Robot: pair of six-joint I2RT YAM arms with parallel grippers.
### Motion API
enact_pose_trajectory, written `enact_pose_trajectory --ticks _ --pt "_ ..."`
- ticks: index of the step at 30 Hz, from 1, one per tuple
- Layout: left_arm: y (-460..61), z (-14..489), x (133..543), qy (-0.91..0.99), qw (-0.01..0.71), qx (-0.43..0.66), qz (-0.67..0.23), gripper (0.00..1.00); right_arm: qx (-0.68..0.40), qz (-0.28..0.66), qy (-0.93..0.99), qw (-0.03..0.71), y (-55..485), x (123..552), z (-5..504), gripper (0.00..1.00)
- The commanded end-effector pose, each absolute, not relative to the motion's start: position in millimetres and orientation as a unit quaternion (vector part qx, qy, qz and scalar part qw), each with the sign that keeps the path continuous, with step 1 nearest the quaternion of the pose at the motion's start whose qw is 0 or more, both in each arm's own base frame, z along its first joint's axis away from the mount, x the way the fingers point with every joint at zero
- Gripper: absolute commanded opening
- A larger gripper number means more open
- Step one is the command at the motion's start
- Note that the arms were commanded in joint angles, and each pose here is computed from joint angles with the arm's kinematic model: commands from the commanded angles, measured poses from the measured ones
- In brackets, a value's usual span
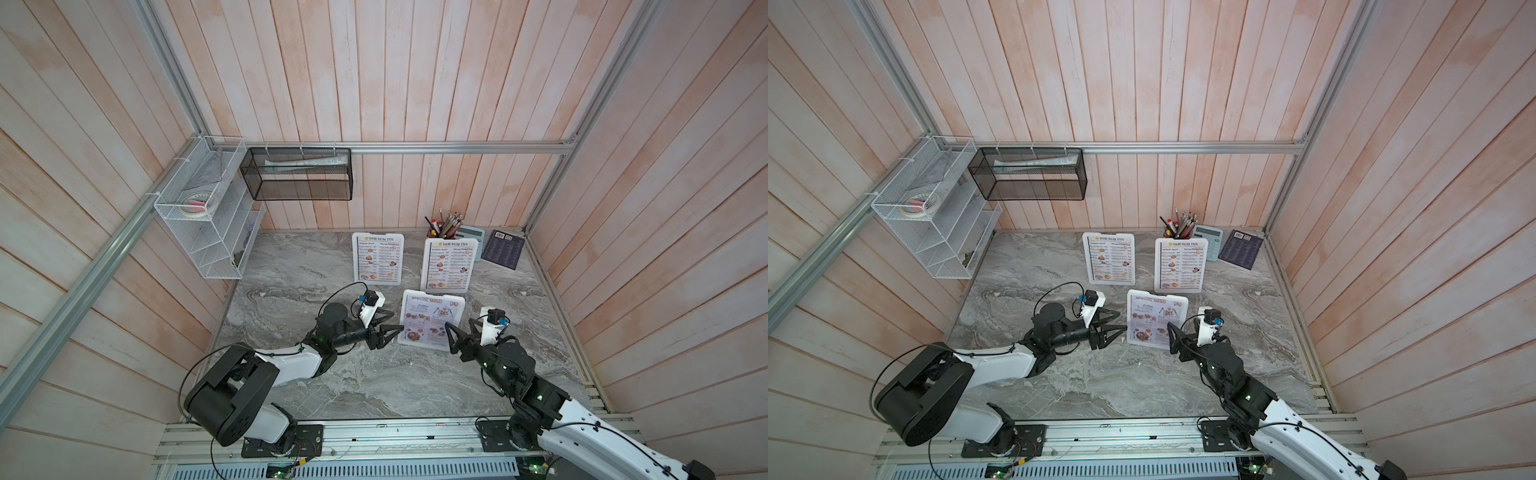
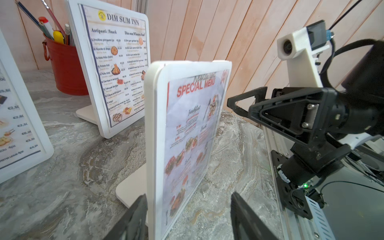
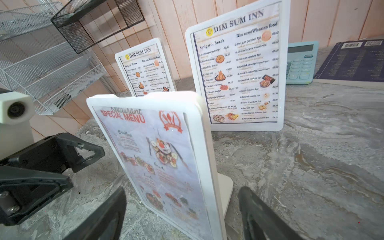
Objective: Insert the menus into the narrow rack
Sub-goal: Pick up the narrow rack at the center of the board.
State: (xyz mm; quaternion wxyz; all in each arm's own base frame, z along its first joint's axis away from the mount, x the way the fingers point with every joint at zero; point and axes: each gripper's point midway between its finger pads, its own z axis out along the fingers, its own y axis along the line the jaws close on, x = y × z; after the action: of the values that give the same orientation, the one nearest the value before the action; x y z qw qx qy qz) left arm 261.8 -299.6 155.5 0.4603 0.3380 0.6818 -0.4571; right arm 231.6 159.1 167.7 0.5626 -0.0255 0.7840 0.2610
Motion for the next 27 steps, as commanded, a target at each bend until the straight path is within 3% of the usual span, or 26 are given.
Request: enact_pose_trajectory --ticks 1,10,17,27 --pt "-310 171 271 0.66 0.477 0.338 -0.473 0.65 -0.016 0.279 0.781 0.559 167 239 164 0.86" --pt "-325 149 288 0.671 0.45 0.334 -0.485 0.63 -0.037 0.276 0.798 0.535 183 252 134 0.85" --pt "-329 134 302 0.69 0.44 0.312 -0.483 0.54 -0.074 0.292 0.794 0.528 200 253 126 0.81" --pt "-274 133 308 0.716 0.483 0.243 -0.441 0.51 -0.15 0.307 0.788 0.513 250 256 123 0.78"
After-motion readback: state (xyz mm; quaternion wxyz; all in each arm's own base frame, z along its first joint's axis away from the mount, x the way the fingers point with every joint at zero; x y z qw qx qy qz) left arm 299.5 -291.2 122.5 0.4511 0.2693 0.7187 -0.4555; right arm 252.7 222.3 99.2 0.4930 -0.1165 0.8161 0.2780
